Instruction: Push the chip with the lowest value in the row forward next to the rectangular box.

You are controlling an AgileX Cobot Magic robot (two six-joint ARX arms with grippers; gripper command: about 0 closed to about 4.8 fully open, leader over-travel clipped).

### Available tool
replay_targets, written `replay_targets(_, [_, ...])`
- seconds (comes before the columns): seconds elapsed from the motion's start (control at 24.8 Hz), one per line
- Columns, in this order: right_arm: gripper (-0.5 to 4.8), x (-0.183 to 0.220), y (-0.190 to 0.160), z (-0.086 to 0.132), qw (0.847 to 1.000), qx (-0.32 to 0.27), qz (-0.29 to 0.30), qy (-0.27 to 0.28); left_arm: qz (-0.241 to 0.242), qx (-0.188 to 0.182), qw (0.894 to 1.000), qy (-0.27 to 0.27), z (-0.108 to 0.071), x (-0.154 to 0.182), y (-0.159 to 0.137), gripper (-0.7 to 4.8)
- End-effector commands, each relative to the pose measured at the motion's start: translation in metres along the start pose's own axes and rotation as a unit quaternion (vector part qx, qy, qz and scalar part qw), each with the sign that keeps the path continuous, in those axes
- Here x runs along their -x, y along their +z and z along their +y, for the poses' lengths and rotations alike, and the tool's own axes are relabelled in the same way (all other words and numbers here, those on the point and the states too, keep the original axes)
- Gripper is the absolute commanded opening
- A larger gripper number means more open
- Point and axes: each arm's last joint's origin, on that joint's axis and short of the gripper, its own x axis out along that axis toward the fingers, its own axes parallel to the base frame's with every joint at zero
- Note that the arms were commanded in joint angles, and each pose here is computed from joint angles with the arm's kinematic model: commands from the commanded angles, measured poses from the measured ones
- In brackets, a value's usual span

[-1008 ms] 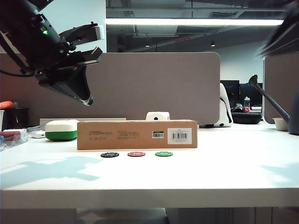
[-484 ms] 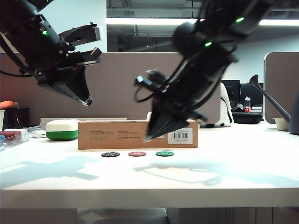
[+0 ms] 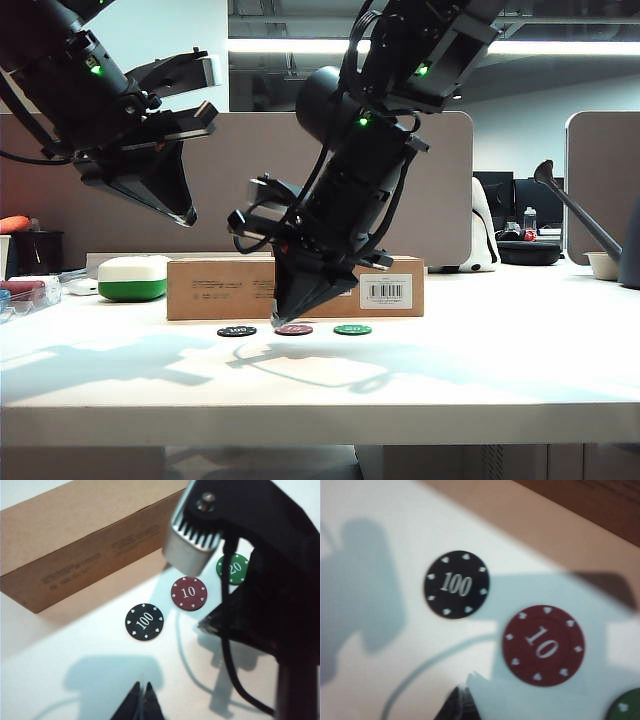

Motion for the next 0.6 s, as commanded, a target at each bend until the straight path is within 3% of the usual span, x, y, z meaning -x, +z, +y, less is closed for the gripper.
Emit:
replay_targets(0.04, [-0.05,-0.0016,0.0002,-0.0031,1.000,0.001,0.001,-0.024,-0.008,0.002,1.000,0.000,0.0003,0.0016,0.0027,-0.05])
replay_targets(0.16, [-0.05,-0.0015,-0.0010,-0.0046,0.999,0.000,0.005,-0.046,-0.008,0.002,1.000,0.000,0.0003,0.0016,0.0027,-0.05])
replay_targets(0.6, [-0.05,-0.0069,-0.0026,-0.0061,0.999,-0.001,0.007,-0.044,-0.008,0.002,1.000,0.000,0.0003,0.0016,0.0027,-0.05])
